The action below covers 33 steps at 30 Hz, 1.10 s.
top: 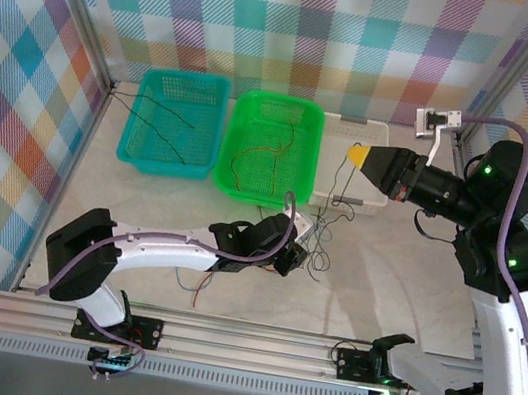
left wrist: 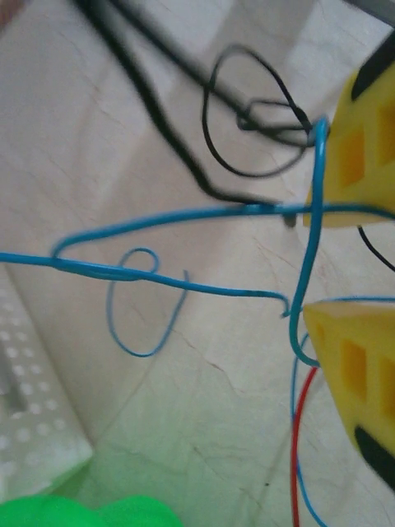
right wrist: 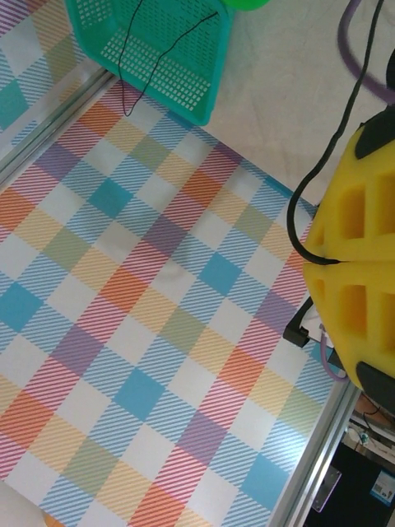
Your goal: Untangle the cables
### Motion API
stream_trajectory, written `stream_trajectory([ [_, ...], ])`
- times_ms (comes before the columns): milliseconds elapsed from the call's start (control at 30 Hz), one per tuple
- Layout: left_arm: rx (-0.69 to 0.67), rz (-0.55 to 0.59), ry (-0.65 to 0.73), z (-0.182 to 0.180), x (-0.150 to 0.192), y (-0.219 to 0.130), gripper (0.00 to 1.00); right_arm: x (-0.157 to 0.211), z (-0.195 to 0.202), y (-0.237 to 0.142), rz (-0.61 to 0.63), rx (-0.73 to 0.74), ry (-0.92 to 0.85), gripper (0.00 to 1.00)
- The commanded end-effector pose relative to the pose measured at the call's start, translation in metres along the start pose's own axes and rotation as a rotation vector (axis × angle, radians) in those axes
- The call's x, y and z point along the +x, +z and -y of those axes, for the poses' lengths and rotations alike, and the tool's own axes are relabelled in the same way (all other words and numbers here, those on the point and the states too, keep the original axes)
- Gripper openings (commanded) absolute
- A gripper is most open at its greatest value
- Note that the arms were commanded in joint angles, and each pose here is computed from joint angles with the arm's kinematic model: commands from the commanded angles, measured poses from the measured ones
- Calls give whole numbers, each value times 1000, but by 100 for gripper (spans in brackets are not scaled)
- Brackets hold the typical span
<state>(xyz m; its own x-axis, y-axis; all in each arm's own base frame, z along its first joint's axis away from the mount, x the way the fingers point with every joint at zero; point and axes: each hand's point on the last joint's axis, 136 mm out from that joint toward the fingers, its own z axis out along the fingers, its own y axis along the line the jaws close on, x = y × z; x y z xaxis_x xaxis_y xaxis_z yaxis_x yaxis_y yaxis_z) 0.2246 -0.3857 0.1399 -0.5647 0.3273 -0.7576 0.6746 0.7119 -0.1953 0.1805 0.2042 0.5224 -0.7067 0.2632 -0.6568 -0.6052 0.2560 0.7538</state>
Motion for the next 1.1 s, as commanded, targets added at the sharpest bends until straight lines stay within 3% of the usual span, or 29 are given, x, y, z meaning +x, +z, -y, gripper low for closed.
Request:
stream_trajectory([
  [0, 56, 100, -23, 12, -22, -10, 20, 0, -14, -5, 19, -44, -32, 0],
  [100, 56, 109, -34, 10, -22, -11, 0, 2, -14, -10, 33, -25, -45, 0],
  [367, 26, 116, -128, -20, -13, -30, 0, 6, 8, -30, 125, 139, -87, 0],
  [567, 2, 158, -251, -52, -10, -72, 0, 13, 44, -49, 201, 314, -94, 0],
  [800, -120, 191, -381, -91, -9, -140, 0, 33, 113, -70, 229, 596, -64, 0],
  [1067, -313, 119, -481, -144, 2, -209, 0, 72, 203, -88, 197, 880, 35, 0],
])
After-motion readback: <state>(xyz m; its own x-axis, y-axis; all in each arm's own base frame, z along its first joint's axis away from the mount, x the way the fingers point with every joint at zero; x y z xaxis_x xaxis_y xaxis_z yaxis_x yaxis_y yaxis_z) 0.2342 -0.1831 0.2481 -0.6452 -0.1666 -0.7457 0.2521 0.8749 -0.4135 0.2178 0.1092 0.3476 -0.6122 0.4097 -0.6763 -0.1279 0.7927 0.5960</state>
